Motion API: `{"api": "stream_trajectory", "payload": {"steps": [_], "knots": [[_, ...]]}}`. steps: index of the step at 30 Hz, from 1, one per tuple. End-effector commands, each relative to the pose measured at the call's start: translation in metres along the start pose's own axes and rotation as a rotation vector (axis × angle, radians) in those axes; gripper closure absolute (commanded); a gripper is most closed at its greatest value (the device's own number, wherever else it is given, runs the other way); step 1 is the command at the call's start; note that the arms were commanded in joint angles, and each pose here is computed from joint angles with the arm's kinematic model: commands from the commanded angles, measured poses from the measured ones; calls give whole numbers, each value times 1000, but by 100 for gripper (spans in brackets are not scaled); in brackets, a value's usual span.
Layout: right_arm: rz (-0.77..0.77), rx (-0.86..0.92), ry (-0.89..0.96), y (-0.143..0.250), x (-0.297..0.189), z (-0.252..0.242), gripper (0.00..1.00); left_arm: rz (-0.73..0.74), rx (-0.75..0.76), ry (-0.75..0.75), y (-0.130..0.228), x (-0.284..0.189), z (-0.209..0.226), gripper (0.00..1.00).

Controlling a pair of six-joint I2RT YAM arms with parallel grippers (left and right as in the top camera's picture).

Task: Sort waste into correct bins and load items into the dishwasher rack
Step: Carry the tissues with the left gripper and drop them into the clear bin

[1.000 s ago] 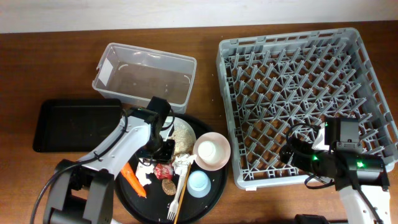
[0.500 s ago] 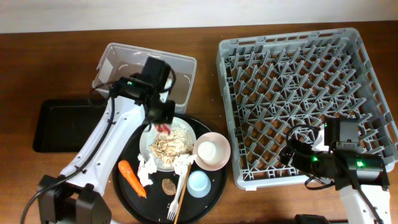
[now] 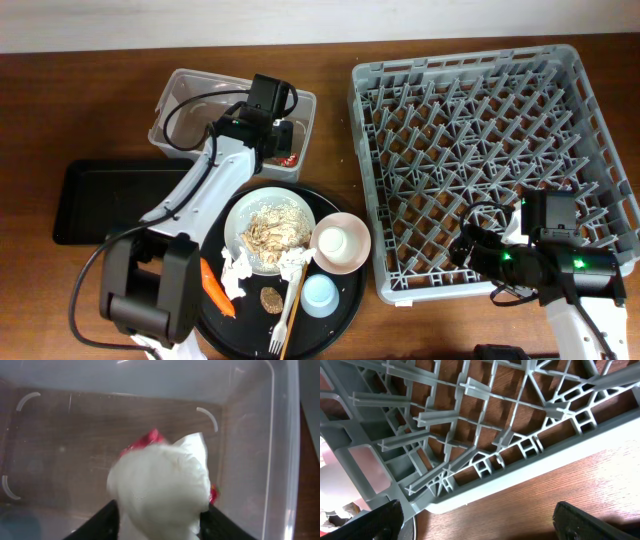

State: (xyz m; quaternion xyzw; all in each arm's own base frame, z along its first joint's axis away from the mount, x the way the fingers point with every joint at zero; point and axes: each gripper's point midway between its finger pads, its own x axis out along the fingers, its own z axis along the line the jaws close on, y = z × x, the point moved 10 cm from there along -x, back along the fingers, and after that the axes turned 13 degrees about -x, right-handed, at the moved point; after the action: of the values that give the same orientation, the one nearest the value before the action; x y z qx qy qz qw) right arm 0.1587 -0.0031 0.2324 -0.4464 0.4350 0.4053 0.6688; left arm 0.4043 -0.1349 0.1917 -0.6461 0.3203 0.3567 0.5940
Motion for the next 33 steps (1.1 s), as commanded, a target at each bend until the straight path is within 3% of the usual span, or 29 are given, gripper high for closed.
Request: {"api": "stream_trajectory", "payload": {"steps": [1,4,8,14,18,21,23,24,27,29,30,33], "knots": [[-14,-17,9,-2,-4,1,0,-60,-13,26,-15,-39,1,17],[-13,-16,9,-2,-4,1,1,9,-2,55,-4,-97,14,7],[-13,-16,9,-2,-4,1,1,403,41,-58,57,-136,44,7],[-10,-23,9,-1,-4,1,0,660,-62,-192,122,-101,62,9],[-9,-38,9,-1,-4,1,0,670,-94,-175,155,-67,65,11],[-10,-38,9,-1,-4,1,0,660,-116,-124,171,-49,65,31],[-9,-38,9,-1,-4,1,0,652,-119,-118,178,-42,66,52],[-9,-38,9,-1,-4,1,0,653,-129,-123,180,-41,66,54],[-9,-38,9,-1,-4,1,1,629,-140,-117,178,-38,65,81],[-7,-38,9,-1,-4,1,0,604,-143,-103,175,-36,64,89],[-5,-38,10,-1,-4,1,0,594,-144,-97,173,-35,63,99],[-5,-37,10,-1,-4,1,0,581,-146,-89,169,-37,61,99]]}}
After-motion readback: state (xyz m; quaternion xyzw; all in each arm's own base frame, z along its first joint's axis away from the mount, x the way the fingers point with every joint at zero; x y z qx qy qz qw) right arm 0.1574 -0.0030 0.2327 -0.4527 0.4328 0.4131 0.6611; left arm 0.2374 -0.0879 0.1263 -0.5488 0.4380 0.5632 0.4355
